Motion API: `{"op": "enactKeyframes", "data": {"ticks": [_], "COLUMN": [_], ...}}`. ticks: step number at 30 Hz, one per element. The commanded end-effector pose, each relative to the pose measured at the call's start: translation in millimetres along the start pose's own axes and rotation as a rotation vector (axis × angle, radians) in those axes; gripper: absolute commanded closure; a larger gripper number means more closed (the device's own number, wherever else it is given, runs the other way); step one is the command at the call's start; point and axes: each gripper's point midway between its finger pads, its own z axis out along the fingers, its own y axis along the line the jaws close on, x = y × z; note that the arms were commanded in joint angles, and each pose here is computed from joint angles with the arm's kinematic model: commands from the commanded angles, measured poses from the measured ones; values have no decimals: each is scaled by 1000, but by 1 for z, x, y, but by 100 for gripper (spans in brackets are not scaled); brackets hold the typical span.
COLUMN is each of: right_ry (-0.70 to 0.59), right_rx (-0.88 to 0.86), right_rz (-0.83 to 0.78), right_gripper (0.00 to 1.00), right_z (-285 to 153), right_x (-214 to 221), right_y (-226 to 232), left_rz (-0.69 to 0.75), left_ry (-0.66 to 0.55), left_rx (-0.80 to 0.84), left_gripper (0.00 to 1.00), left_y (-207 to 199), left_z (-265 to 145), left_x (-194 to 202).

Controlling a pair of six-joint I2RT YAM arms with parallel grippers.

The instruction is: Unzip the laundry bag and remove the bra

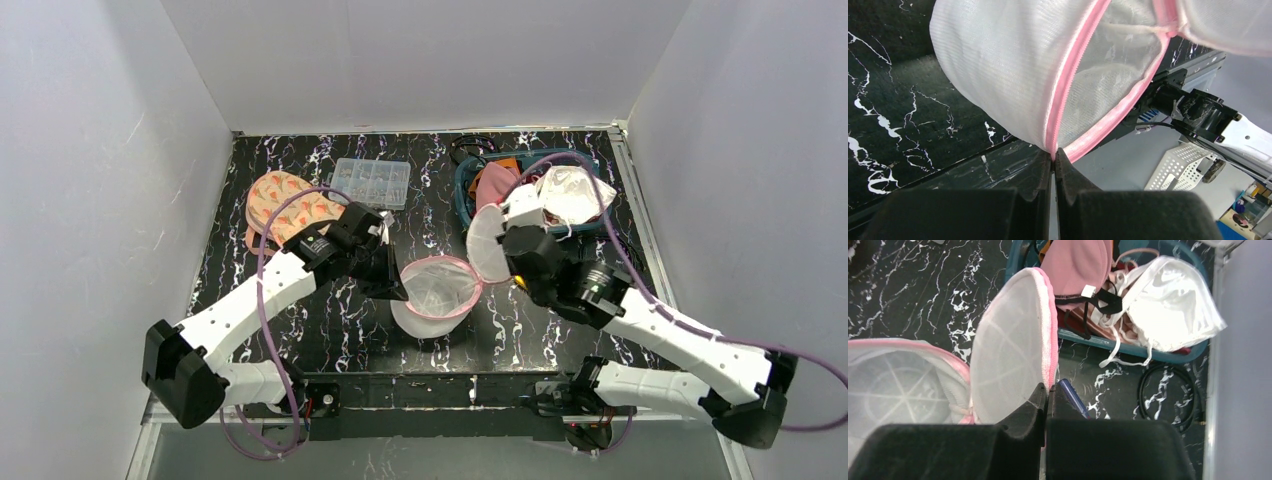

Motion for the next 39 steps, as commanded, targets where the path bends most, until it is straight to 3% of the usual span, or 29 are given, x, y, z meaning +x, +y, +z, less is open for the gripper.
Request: {"op": "enactKeyframes", "data": {"ticks": [1, 7, 10, 19, 29, 39], "right_ry": [-142, -206, -258, -306, -267, -291], "right_rx": [129, 152, 187, 361, 373, 264], "right_rz": [-84, -204, -242, -400, -498, -553], "right_gripper": [99, 99, 99, 99, 99, 99], "right_z": [-18, -23, -33, -58, -35, -31], "right_x": [-42, -33, -48, -100, -41, -17], "right_y": [5, 30, 31, 21, 47, 96], "left_rz": [58, 46, 38, 43, -79, -74], "left_ry": [-15, 3, -17, -45, 85, 80], "left_rx": [63, 30, 57, 231, 271, 268], "left_gripper": [100, 100, 100, 100, 100, 100], "left_y": [-20, 1, 1, -47, -5, 1], "left_z": [-14, 2, -2, -34, 33, 36], "left_x": [-15, -11, -12, -38, 2, 7]}}
